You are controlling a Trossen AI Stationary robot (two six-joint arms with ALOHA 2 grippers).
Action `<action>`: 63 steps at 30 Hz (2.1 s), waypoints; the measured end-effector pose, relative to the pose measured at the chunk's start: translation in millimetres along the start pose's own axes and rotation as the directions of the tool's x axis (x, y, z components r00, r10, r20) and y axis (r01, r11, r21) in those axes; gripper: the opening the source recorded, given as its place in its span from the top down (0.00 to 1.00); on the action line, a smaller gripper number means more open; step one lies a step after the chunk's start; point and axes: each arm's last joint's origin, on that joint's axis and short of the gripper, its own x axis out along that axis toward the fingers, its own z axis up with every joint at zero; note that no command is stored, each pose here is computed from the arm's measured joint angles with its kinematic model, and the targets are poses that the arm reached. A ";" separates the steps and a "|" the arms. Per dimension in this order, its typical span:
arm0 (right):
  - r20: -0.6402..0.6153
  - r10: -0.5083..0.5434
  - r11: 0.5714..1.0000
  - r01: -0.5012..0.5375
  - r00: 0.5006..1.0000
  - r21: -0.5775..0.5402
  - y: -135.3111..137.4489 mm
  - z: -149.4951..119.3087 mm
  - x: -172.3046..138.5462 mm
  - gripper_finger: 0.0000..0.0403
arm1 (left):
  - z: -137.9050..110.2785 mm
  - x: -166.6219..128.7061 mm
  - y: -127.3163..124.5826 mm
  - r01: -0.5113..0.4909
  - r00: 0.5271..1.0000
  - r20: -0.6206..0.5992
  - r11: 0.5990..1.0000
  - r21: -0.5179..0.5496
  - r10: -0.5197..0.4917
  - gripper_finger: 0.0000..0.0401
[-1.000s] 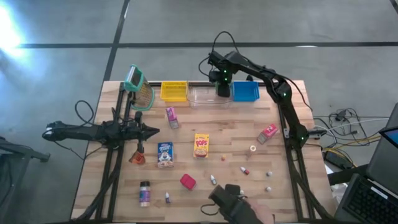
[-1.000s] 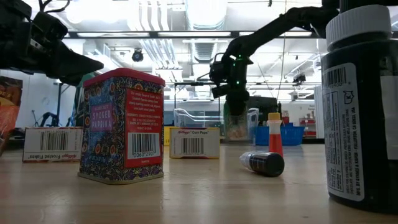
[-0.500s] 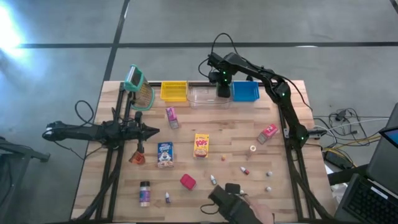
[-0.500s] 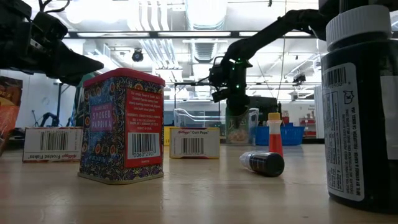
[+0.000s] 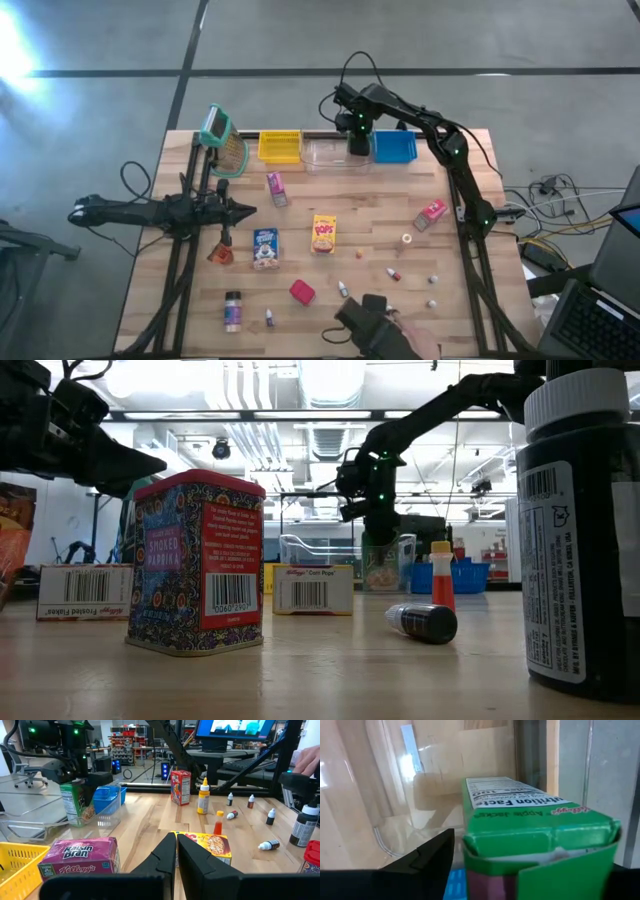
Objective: Pick & Place Kitchen Items
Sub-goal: Put the green cereal box into the transparent bin, then put the red cereal box into the transparent bin
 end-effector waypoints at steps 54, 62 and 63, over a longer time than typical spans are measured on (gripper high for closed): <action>0.236 -0.049 0.968 -0.013 0.970 0.252 147.5 -98.2 -242.1 0.53 | -0.1 0.0 0.0 0.000 1.000 0.000 1.000 0.000 0.000 0.94; 0.219 -0.046 0.964 -0.014 0.975 0.266 172.4 -131.5 -242.5 0.52 | -0.2 0.0 0.0 -0.001 1.000 -0.001 1.000 0.000 0.001 0.94; 0.210 -0.046 0.956 -0.018 0.977 0.293 173.8 -138.4 -240.5 0.53 | -0.1 0.0 0.0 0.000 1.000 0.000 1.000 0.000 0.000 0.94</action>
